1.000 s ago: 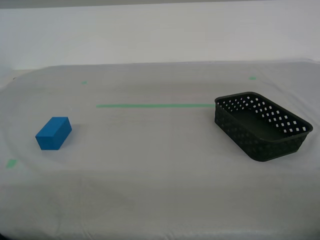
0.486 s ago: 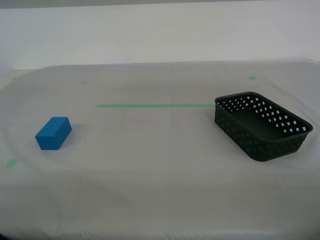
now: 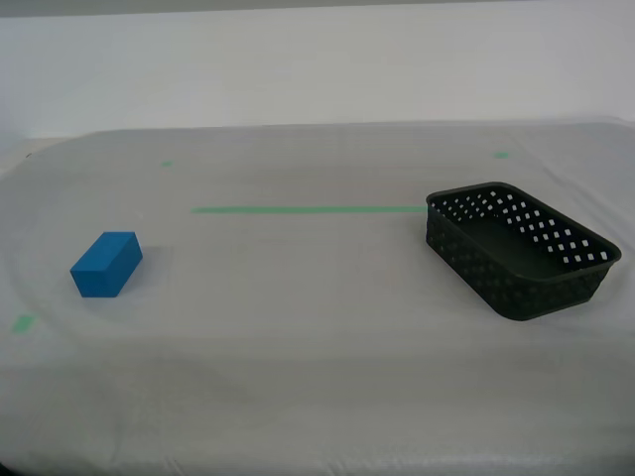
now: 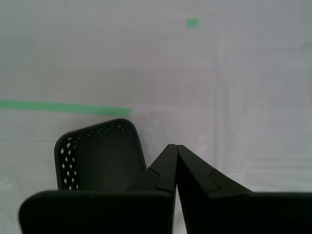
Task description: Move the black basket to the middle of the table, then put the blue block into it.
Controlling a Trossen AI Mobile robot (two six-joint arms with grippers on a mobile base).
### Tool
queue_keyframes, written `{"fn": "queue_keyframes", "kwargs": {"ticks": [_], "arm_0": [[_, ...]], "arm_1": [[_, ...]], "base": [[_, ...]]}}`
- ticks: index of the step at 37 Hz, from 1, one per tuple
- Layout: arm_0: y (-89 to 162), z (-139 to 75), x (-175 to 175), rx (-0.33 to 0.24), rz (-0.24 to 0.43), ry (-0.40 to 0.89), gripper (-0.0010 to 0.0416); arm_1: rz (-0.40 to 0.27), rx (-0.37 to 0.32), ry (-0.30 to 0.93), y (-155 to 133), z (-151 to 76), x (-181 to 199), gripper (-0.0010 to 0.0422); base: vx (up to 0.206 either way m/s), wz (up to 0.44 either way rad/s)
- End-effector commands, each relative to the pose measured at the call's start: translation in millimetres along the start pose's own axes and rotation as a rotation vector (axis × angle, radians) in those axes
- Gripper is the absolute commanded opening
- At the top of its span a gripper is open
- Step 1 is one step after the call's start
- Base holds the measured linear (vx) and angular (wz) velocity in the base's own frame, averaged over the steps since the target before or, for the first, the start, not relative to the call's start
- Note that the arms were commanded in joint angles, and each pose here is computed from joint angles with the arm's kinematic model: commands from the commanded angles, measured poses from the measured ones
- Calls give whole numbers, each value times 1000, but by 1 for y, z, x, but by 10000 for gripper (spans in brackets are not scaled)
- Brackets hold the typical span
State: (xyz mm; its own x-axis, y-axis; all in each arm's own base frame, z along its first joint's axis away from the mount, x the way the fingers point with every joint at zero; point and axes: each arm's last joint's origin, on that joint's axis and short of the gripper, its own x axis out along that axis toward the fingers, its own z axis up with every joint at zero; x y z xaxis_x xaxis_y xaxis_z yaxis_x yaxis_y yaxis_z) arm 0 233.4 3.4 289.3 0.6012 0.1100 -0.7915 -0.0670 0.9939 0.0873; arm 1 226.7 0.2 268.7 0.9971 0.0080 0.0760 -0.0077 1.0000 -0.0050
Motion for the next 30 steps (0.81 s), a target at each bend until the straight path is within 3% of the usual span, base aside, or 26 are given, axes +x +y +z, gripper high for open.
{"fn": "queue_keyframes", "kwargs": {"ticks": [1,20,30], "arm_0": [[0,0,4,4,5,52,-1],[1,11,6,17,12,268,-1],[3,11,20,13,57,399,-1]], "arm_1": [[-2,2,-6,0,1,0,0],[-2,2,-6,0,1,0,0],[-2,2,-6,0,1,0,0]], "base": [[0,0],[0,0],[0,0]]}}
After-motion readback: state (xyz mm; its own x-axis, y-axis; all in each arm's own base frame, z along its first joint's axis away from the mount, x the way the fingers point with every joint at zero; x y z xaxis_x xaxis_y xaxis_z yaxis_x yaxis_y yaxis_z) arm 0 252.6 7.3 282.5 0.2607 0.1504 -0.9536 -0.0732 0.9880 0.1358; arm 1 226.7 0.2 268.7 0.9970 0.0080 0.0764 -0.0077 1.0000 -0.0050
